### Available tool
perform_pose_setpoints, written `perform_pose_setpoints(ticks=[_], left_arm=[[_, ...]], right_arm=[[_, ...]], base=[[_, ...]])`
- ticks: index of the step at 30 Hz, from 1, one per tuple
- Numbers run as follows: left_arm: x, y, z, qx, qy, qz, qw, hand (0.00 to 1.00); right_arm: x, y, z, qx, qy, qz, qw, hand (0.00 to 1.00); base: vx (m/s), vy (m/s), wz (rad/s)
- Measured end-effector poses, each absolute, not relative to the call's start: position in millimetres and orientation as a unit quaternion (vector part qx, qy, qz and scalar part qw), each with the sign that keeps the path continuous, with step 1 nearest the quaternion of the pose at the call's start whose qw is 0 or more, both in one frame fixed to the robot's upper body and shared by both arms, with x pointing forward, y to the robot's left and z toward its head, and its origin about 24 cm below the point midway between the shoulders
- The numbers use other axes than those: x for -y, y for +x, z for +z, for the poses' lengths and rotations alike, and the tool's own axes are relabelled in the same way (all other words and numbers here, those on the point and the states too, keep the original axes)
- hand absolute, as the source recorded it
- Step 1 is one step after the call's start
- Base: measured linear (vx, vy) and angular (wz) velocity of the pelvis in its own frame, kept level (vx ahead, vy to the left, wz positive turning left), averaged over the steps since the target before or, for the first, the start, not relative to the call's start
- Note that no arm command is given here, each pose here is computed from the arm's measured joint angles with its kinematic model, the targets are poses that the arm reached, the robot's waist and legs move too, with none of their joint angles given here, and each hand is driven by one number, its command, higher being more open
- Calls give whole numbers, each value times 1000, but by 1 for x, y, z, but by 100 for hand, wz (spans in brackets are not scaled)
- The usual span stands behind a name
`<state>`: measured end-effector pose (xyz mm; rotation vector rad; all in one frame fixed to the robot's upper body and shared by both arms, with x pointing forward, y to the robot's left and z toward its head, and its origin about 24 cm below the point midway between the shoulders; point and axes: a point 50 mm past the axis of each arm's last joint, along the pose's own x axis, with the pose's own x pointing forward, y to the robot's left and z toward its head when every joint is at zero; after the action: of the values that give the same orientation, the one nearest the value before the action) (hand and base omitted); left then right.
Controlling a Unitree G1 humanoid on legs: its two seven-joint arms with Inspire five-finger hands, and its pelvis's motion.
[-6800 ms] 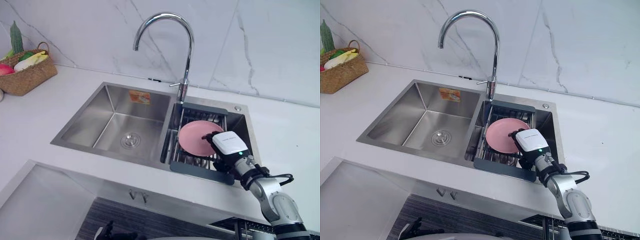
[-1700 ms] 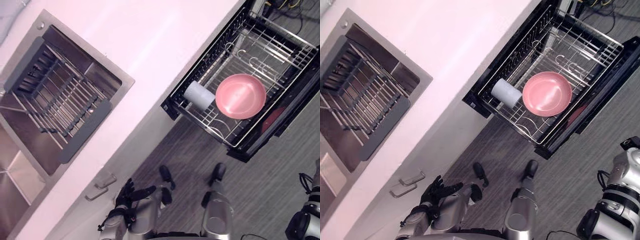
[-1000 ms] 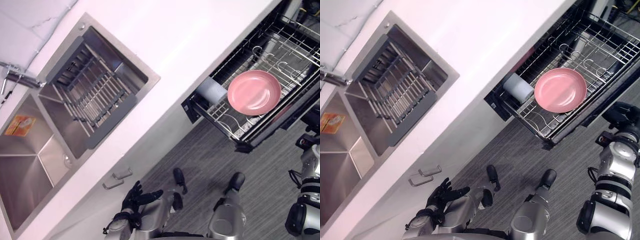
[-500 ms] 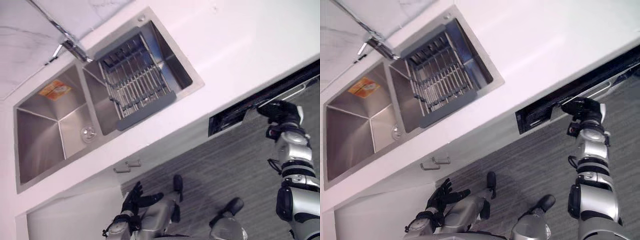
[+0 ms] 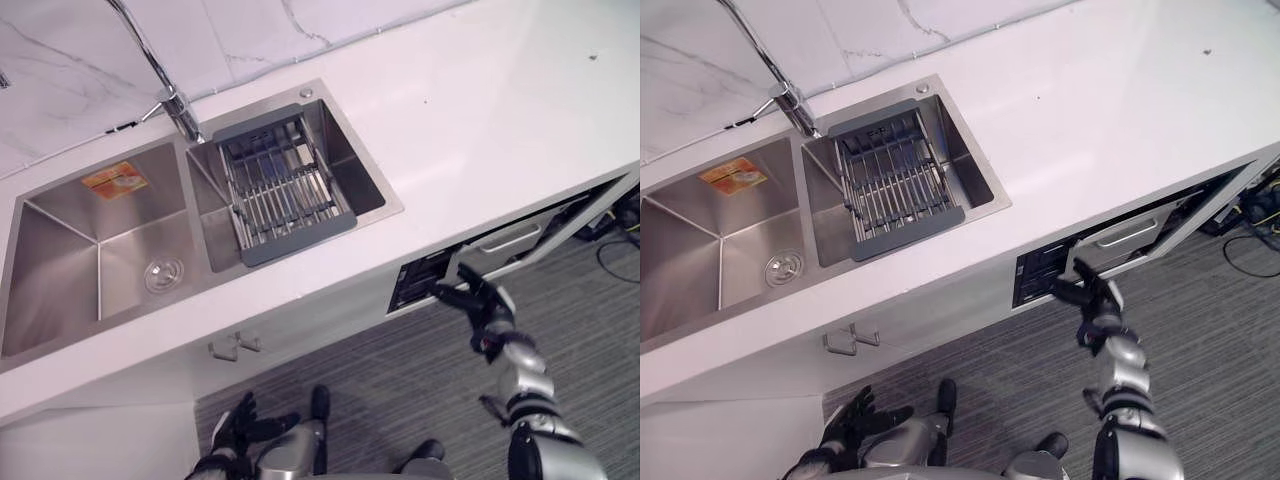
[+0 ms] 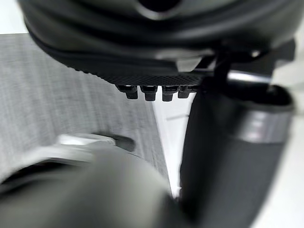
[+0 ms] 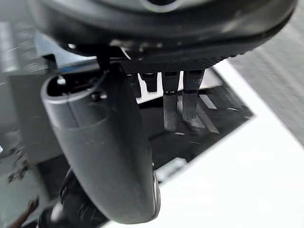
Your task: Walk over to the sink, pick up the cup, carry it to the dishwasher, place the cup inside the dishwasher, then close the dishwasher door
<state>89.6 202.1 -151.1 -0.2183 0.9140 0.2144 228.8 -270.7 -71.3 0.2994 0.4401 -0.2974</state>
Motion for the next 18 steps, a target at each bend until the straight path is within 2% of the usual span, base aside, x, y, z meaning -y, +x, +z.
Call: perform_pose_setpoints(ticks=[4,7,9,11,14,18], left_arm=[[-208,82,-153,-442,-130,138,877,100],[-213,75,-155,-448,-146,156,868,100],[-216,72,-156,-453,-145,159,865,100],[-216,70,-156,-456,-145,160,863,100],[-228,73,-153,-464,-119,163,863,100],[-228,84,-153,-475,-103,162,859,100]], right_arm=[[253,152,-126,-333,164,-212,904,100],[242,96,-148,-401,166,-271,860,100],[239,69,-155,-435,149,-281,843,100],[235,59,-157,-453,131,-269,840,100],[212,60,-161,-462,138,-239,843,100],[213,74,-155,-432,124,-221,865,100]], base=[[9,22,6],[40,71,29],[67,133,46],[92,144,41],[124,31,81],[79,-122,98]])
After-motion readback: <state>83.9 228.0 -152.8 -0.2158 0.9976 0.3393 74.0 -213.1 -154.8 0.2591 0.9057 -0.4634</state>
